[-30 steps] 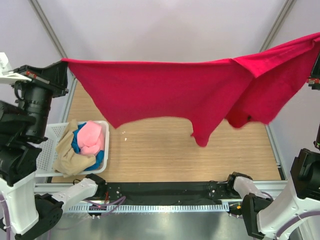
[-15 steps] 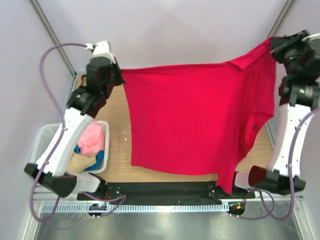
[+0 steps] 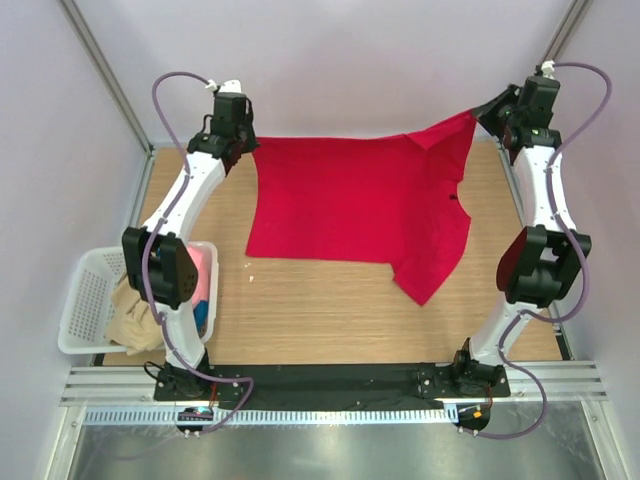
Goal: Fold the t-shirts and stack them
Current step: Flatten the tshirt out
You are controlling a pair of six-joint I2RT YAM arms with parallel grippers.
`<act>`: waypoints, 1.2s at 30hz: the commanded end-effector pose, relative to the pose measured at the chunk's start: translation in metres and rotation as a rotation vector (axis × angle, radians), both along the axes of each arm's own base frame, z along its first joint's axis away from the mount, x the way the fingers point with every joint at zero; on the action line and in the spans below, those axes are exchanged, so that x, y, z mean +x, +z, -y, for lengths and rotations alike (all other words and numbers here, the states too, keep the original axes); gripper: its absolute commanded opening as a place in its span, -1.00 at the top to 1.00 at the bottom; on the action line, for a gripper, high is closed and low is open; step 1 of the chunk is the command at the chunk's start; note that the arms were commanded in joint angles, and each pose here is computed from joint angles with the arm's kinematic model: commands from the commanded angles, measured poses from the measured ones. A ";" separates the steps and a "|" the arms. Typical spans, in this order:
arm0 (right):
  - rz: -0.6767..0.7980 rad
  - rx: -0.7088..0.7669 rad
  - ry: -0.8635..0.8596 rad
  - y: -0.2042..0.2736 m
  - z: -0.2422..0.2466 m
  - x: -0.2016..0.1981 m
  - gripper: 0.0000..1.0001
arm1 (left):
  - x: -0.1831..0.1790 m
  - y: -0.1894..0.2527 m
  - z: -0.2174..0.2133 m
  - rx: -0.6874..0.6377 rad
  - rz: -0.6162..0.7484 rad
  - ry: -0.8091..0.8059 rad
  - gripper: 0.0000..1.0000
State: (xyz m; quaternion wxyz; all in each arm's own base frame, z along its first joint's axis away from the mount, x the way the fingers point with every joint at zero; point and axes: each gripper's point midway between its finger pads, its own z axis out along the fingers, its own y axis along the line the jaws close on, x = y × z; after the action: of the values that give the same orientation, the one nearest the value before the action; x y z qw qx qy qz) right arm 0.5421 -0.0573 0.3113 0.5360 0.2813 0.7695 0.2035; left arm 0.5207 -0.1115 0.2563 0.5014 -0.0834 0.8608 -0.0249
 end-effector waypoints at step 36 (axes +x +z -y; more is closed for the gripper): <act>-0.816 -0.276 0.146 -0.198 -0.148 -0.209 0.00 | -0.076 -0.184 -0.030 -0.103 -0.684 0.239 -0.03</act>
State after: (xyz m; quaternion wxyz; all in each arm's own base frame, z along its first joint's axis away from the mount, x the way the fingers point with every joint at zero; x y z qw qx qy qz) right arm 0.3302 0.1018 0.1039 0.1702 0.1956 0.9656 0.0215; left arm 0.4578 -0.0815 0.0768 0.2022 -0.1878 0.9608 0.0267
